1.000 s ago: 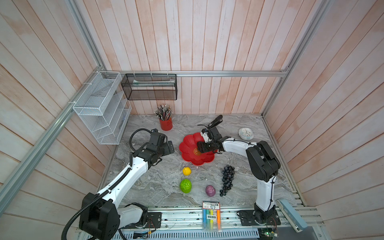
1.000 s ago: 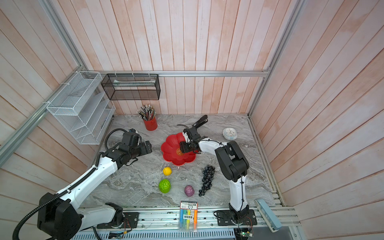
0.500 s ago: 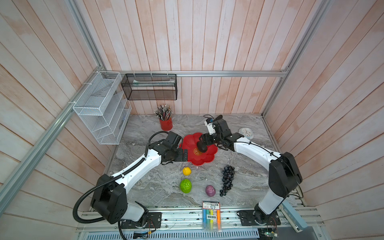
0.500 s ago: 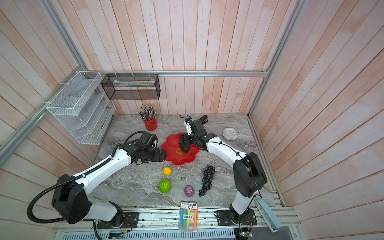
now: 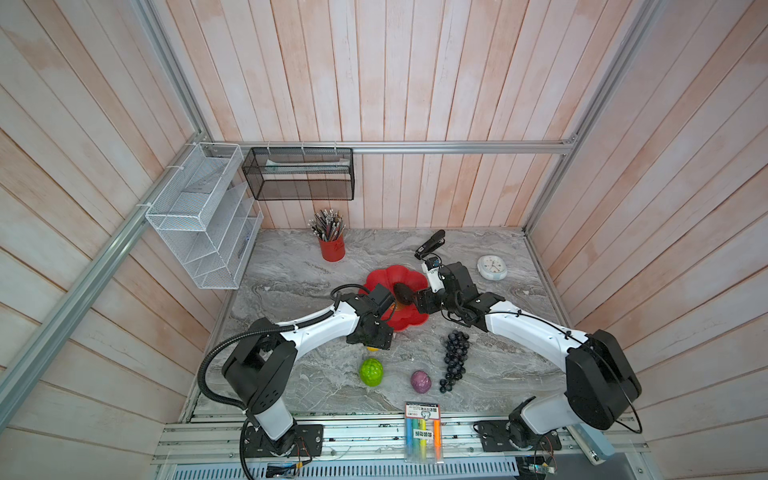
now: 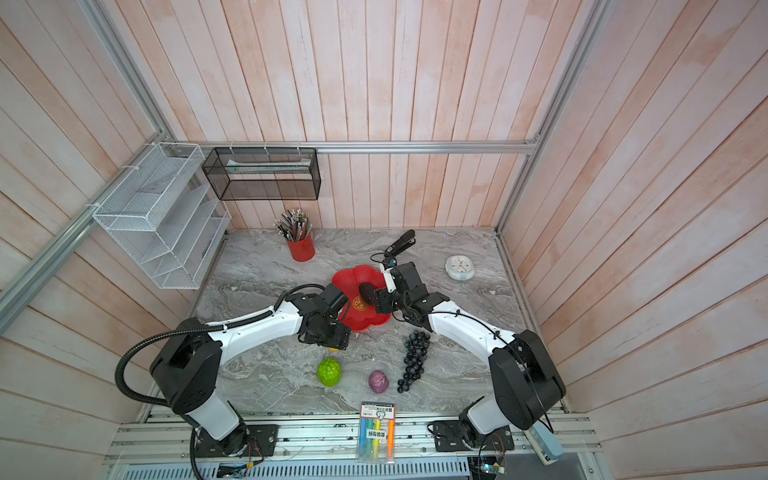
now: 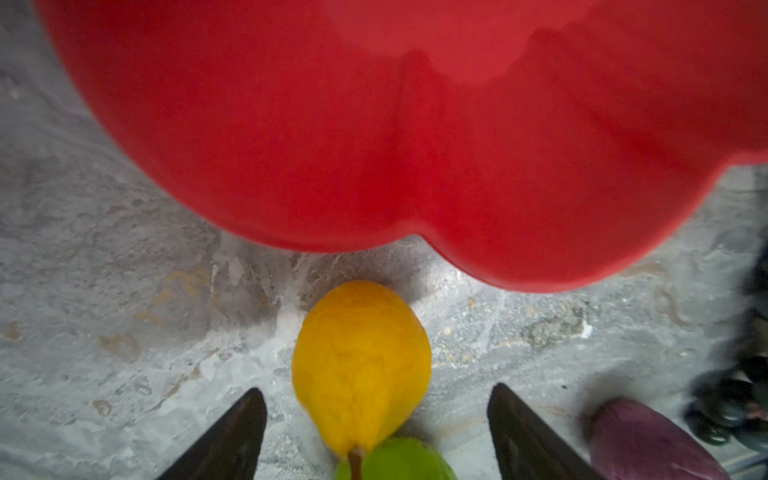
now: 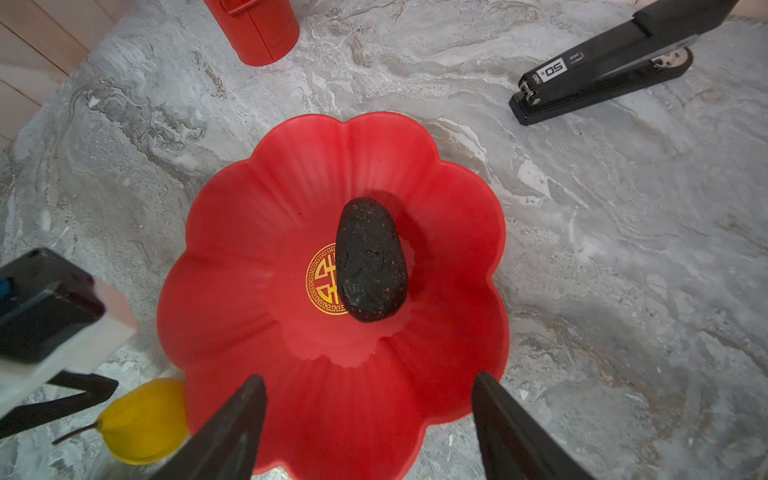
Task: Place and organize the fake fruits in the fruit bowl
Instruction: 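Grasp the yellow pear with the left gripper while the right gripper releases the avocado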
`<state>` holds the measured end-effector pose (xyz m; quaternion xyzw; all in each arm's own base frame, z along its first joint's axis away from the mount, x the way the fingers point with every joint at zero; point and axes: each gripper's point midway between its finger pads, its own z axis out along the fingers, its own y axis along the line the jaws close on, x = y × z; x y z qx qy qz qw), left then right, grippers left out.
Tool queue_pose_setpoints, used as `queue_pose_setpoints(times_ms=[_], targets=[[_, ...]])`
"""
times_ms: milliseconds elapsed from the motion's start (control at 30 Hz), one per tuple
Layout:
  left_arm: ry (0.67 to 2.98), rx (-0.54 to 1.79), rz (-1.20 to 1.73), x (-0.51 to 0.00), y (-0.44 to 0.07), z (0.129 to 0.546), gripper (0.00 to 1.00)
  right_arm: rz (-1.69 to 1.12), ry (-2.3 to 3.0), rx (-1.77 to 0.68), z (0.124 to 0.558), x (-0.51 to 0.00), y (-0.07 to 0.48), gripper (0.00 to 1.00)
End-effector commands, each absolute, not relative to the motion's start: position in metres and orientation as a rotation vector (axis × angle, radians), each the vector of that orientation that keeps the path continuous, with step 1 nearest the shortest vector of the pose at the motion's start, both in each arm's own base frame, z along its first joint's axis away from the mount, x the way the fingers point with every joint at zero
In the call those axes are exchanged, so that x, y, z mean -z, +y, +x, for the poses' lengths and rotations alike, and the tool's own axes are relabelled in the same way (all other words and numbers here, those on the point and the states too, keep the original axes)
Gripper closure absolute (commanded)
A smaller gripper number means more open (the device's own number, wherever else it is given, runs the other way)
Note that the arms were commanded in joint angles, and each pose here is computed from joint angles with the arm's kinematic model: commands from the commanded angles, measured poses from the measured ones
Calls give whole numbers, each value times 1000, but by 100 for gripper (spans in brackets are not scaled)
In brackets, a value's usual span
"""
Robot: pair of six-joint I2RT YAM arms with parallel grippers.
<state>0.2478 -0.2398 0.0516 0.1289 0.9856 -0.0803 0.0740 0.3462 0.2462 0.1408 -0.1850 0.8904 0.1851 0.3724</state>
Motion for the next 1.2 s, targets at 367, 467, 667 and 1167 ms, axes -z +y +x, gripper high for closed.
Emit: queue_pose_setpoints(times_ms=[367,467,667,1167], targets=[[2960,231,385,-32,-246,256,39,-480,2249,-450,353,-146,247,24],[2957,228,381,-30,-245,255,43,-482,2250,-453,355,-146,249,24],[2931,188,375,-36,-236,256,50,-483,2242,-449,356,-151,249,24],[2700,383,325,-138,-239,295,52,-496,2186,-378,346,-195,230,24]])
